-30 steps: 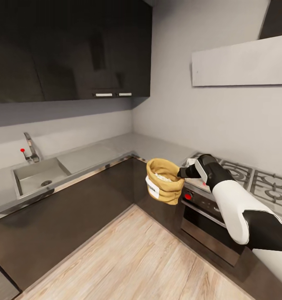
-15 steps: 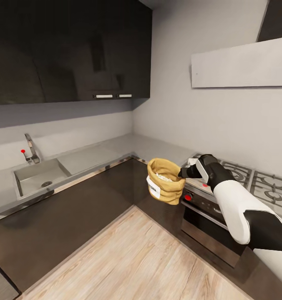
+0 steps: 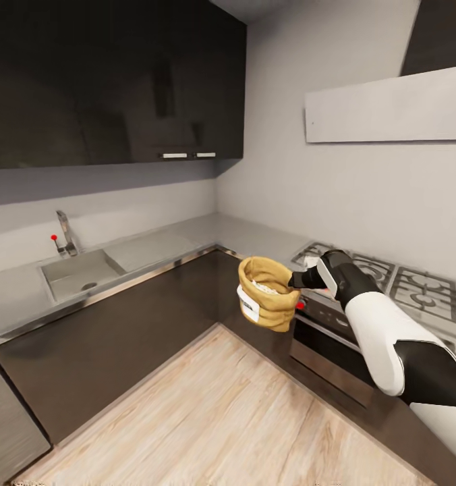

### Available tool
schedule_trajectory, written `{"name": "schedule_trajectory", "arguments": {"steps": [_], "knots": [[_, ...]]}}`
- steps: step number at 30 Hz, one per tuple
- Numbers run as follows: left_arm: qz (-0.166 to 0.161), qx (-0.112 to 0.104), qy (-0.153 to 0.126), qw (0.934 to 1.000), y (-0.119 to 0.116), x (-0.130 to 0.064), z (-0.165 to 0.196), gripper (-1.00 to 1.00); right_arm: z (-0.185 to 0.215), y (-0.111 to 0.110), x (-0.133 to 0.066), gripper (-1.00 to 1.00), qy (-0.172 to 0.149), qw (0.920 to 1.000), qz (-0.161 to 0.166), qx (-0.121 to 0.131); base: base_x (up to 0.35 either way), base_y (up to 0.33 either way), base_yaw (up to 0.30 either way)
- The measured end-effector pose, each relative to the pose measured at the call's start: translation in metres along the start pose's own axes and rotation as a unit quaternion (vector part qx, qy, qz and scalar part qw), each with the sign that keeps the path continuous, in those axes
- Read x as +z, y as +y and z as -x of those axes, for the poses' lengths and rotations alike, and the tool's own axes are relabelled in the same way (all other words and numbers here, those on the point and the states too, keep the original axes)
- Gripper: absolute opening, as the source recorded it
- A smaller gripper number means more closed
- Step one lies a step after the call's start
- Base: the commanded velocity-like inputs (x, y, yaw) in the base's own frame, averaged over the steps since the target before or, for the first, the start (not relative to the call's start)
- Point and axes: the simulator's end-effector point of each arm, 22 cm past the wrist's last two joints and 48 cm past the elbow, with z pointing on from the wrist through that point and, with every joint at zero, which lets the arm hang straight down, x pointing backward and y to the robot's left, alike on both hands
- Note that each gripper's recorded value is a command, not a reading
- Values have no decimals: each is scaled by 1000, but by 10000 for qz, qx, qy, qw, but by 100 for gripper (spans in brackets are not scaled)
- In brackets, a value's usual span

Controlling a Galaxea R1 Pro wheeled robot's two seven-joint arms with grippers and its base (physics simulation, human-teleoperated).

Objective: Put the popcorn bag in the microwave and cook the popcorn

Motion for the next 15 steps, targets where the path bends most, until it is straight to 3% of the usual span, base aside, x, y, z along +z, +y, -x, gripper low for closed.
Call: {"name": "schedule_trajectory", "arguments": {"steps": [15], "knots": [[1,-6,1,10000,0,0,0,100,-7,-2,0,-100,161,9999,-27,9,-323,154,0]]}}
